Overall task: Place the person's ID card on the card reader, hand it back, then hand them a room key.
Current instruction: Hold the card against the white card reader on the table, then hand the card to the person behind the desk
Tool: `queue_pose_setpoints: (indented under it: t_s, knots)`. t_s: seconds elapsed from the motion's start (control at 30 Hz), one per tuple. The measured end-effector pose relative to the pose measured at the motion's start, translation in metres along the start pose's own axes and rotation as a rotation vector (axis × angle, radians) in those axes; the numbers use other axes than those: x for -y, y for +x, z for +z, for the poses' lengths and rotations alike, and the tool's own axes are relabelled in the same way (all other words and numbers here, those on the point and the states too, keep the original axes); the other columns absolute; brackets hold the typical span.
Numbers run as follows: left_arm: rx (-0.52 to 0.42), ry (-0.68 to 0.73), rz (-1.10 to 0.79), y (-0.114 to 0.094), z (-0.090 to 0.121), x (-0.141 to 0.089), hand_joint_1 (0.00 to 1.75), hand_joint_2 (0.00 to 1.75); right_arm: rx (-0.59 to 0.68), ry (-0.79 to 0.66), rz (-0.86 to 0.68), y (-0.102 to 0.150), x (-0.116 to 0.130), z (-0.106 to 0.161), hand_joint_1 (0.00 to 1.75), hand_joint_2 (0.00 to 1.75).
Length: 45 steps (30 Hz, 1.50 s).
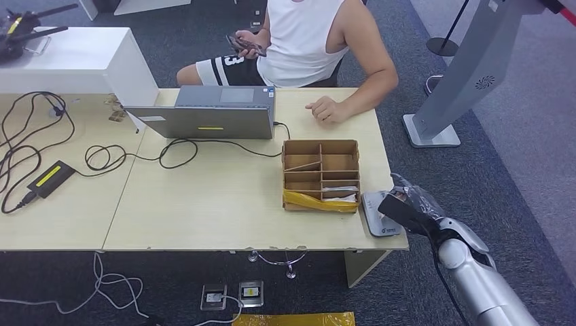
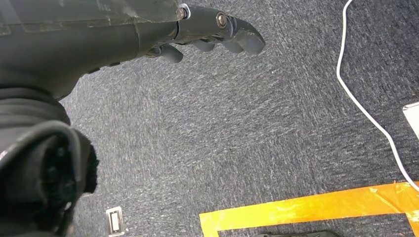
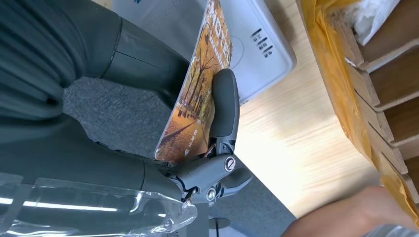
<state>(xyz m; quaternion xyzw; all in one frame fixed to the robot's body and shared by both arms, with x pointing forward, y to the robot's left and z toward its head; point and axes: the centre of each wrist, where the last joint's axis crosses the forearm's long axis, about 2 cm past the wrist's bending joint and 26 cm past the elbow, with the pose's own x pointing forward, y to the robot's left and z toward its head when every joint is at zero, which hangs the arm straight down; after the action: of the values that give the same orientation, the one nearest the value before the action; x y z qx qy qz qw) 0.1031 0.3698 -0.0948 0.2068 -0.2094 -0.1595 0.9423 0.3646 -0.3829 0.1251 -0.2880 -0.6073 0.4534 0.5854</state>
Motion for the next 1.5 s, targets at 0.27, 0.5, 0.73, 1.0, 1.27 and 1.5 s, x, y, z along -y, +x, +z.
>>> queue_pose_setpoints:
  t_s: [0.27, 0.5, 0.73, 1.0, 1.27, 1.5]
  knots:
    - [0.000, -0.003, -0.001, 0.000, 0.000, 0.000, 0.00, 0.00, -0.023, -0.001, -0.002, -0.002, -0.007, 0.004, 1.75, 1.75]
    - [0.001, -0.007, -0.004, 0.000, 0.000, 0.000, 0.00, 0.00, -0.031, -0.012, -0.002, -0.005, -0.012, 0.008, 1.75, 1.75]
    - [0.005, -0.008, -0.010, 0.001, -0.001, -0.002, 0.00, 0.00, -0.040, -0.021, -0.010, -0.009, -0.016, 0.012, 1.75, 1.75]
    - [0.010, -0.004, -0.016, 0.003, -0.002, -0.004, 0.00, 0.00, -0.044, -0.029, -0.016, -0.011, -0.015, 0.013, 1.75, 1.75]
    - [0.027, -0.010, -0.037, 0.009, -0.003, -0.006, 0.00, 0.00, -0.014, -0.072, -0.012, -0.005, 0.018, -0.001, 1.75, 1.75]
    - [0.057, -0.017, -0.063, 0.021, -0.006, -0.008, 0.00, 0.00, 0.089, -0.215, 0.068, 0.013, 0.092, -0.031, 1.75, 1.75]
